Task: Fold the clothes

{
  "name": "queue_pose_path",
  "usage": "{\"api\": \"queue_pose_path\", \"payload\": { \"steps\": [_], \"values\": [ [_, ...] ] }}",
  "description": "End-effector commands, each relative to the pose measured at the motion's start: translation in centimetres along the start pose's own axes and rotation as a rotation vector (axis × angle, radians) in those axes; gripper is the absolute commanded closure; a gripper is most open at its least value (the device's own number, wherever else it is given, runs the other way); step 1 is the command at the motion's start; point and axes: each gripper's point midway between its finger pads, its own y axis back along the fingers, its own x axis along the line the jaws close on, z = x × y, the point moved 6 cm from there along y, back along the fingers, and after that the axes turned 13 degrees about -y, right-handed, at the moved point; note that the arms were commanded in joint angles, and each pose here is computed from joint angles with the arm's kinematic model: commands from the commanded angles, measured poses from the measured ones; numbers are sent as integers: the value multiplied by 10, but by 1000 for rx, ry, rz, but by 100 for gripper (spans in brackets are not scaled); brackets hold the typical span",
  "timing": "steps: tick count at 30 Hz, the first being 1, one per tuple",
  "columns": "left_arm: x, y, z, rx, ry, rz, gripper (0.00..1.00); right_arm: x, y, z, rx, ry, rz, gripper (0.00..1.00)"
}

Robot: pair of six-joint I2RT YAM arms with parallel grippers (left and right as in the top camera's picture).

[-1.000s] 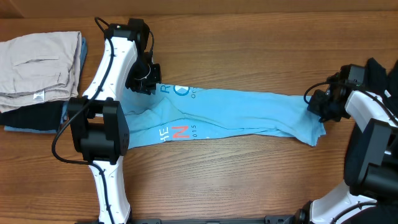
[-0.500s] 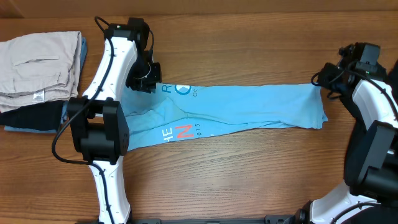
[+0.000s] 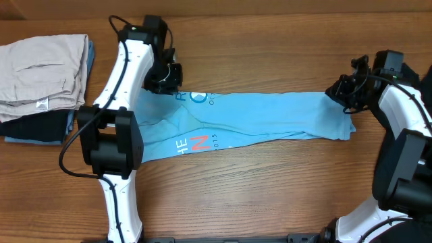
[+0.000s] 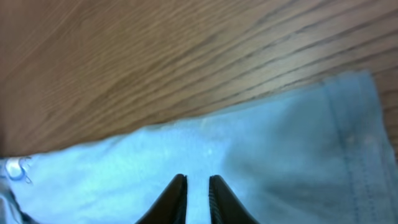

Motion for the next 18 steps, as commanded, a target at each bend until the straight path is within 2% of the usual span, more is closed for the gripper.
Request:
{"api": "queue_pose_path", "payload": {
  "steps": [1,2,3,6,12,15,18],
  "values": [
    [-17,7,7,-39,-65,-4,59,11,0,1,0,28,9,54],
    [-17,2,6,-24,-99,9,55,13,0,0,4,31,10,16],
    [-18,-4,5,-7,-156,7,56,14,-1,-1,6,34,10,0],
    [-18,-13,3,27,-218,3,61,14,-1,-2,9,34,9,0],
    [-15,-28,-6,93,-421,-17,57,14,-1,-2,10,34,9,0],
    [-18,-41,-10,112,-539,-82,55,14,-1,-2,10,34,9,0],
    [-16,-50,-11,116,-563,-86,55,14,-1,-2,10,34,9,0]
  ]
}}
